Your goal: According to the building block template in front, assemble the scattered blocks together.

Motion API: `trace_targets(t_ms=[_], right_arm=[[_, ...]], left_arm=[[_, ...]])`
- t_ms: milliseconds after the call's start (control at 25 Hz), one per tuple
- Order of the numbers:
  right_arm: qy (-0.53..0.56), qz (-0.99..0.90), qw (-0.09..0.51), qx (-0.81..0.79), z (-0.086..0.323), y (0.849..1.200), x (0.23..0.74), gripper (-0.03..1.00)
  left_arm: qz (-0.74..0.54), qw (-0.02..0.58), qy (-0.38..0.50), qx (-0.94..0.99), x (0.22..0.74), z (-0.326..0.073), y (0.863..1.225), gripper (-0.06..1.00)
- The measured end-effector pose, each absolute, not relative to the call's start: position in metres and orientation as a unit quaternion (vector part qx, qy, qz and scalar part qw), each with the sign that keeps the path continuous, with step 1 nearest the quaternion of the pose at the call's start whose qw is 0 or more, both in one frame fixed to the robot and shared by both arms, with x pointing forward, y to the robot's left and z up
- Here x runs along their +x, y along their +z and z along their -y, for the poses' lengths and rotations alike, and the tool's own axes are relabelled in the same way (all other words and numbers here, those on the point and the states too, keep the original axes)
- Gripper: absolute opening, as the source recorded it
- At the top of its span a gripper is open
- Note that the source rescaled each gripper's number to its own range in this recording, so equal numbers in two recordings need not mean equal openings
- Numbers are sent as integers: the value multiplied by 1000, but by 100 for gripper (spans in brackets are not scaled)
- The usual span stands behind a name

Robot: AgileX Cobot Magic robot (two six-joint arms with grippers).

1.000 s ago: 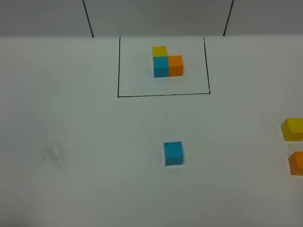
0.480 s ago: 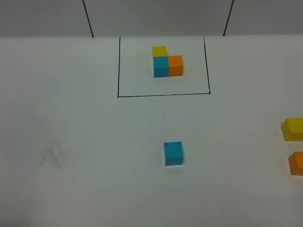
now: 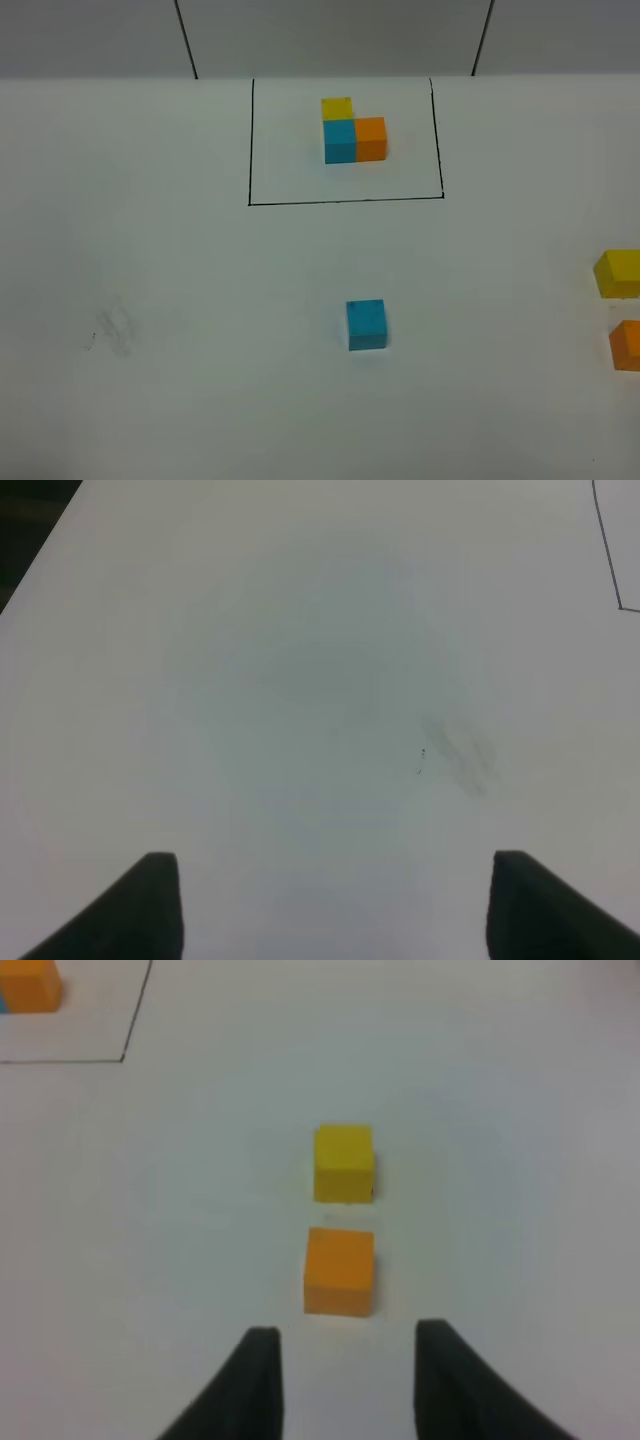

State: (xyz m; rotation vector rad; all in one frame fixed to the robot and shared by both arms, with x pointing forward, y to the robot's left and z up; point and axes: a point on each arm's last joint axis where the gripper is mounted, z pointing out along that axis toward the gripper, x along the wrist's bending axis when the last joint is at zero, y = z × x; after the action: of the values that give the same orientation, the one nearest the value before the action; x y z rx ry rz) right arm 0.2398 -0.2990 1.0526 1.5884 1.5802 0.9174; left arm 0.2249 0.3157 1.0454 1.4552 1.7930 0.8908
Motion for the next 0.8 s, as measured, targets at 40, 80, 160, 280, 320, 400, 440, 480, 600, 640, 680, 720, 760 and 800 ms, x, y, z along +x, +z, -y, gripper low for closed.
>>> trace_targets(t_ms=[40, 80, 160, 280, 320, 400, 440, 480, 600, 640, 680, 720, 760, 800], right_arm=[[350, -610, 342, 624, 299, 1052, 244, 10], [344, -610, 332, 632, 299, 1052, 248, 14], [323, -617, 307, 649, 299, 1052, 259, 24], [294, -626, 276, 667, 299, 1059, 279, 43], [282, -629, 264, 675, 299, 1060, 286, 50], [264, -632, 244, 686, 299, 1065, 300, 62], [255, -634, 234, 692, 299, 1066, 308, 67], [244, -637, 224, 696, 299, 1067, 316, 73], [219, -640, 199, 709, 298, 1069, 336, 81], [213, -641, 193, 712, 298, 1069, 342, 82], [205, -642, 185, 715, 298, 1069, 348, 82], [197, -644, 179, 717, 298, 1068, 354, 83], [189, -646, 172, 719, 298, 1067, 360, 83], [183, -648, 167, 720, 298, 1067, 364, 83]], left_arm=[[-685, 327, 340, 556, 225, -316, 1045, 46], [-684, 327, 340, 556, 225, -316, 1045, 46], [-684, 328, 340, 555, 225, -316, 1045, 46], [-684, 328, 340, 555, 225, -316, 1045, 46], [-684, 328, 340, 555, 225, -316, 1045, 46], [-684, 328, 340, 555, 225, -316, 1045, 46], [-684, 328, 340, 555, 225, -316, 1045, 46], [-684, 328, 341, 555, 225, -316, 1045, 46], [-684, 328, 341, 555, 225, -316, 1045, 46], [-684, 328, 341, 555, 225, -316, 1045, 46], [-684, 328, 341, 555, 225, -316, 1046, 46], [-684, 328, 341, 555, 225, -316, 1046, 46], [-684, 328, 341, 555, 225, -316, 1046, 46], [-684, 328, 341, 555, 225, -316, 1046, 46]])
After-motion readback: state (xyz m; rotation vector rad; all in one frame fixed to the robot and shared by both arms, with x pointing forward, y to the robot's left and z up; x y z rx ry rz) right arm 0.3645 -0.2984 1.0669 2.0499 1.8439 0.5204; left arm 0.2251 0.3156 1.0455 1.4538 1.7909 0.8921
